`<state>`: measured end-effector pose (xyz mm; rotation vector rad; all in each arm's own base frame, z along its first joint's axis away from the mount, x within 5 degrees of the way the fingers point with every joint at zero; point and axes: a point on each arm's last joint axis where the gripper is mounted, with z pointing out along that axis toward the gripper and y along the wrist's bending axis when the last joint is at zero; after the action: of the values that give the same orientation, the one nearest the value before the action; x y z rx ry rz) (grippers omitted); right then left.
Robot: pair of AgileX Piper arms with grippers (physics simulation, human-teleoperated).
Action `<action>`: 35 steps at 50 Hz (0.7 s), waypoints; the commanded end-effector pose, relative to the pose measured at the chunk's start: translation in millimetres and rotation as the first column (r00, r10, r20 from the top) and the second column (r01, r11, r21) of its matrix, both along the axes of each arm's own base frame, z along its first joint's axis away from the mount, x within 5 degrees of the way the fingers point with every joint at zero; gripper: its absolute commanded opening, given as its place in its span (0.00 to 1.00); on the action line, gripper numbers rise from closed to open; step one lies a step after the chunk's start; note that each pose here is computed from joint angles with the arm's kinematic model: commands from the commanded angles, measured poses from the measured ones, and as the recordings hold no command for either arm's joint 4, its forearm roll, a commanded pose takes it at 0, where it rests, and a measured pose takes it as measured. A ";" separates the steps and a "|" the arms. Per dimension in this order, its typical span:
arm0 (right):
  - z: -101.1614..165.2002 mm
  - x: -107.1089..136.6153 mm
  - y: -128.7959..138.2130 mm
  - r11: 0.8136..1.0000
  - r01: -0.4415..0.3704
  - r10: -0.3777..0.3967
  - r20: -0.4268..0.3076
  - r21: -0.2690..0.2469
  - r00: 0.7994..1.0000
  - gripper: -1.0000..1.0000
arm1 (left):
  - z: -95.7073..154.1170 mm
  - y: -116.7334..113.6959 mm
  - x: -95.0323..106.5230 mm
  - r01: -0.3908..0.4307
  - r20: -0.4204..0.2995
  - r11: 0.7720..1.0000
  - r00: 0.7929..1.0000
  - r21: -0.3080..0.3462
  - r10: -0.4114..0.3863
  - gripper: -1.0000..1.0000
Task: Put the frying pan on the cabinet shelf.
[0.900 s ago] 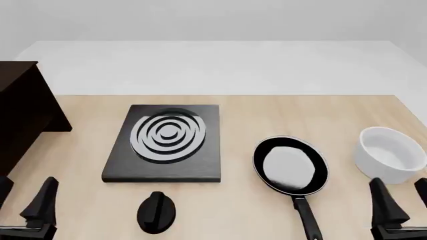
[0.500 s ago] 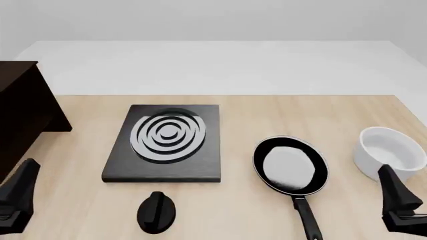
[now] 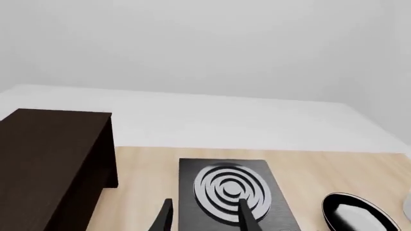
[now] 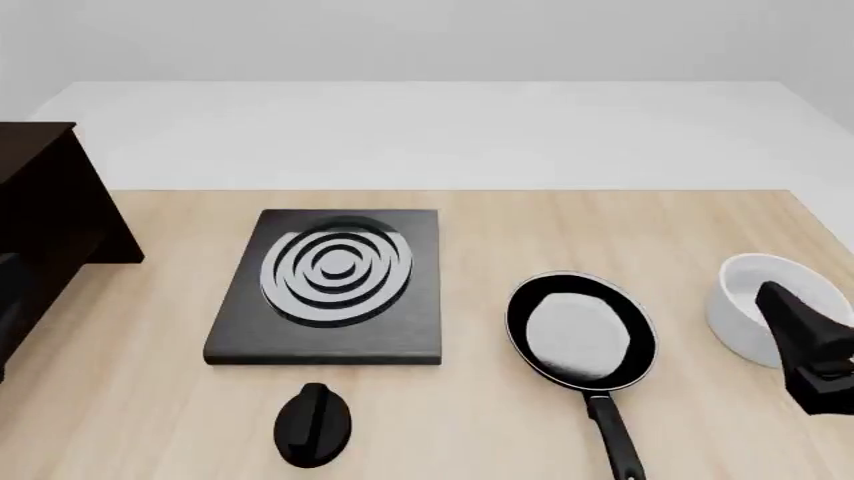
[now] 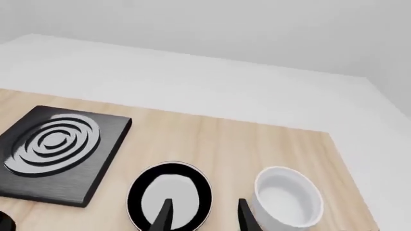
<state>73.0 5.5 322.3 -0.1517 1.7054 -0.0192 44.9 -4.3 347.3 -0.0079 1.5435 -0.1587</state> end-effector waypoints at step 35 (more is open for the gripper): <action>-39.1 63.8 34.5 0.978 -0.204 0.134 -0.656 -0.031 0.743 1.00 | 8.3 -1.9 -3.1 0.054 -0.013 0.994 0.998 -0.099 -0.056 1.00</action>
<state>128.0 37.7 298.1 -0.4010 2.2966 0.1139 39.5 -5.3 361.9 -0.0435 1.5388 -0.2587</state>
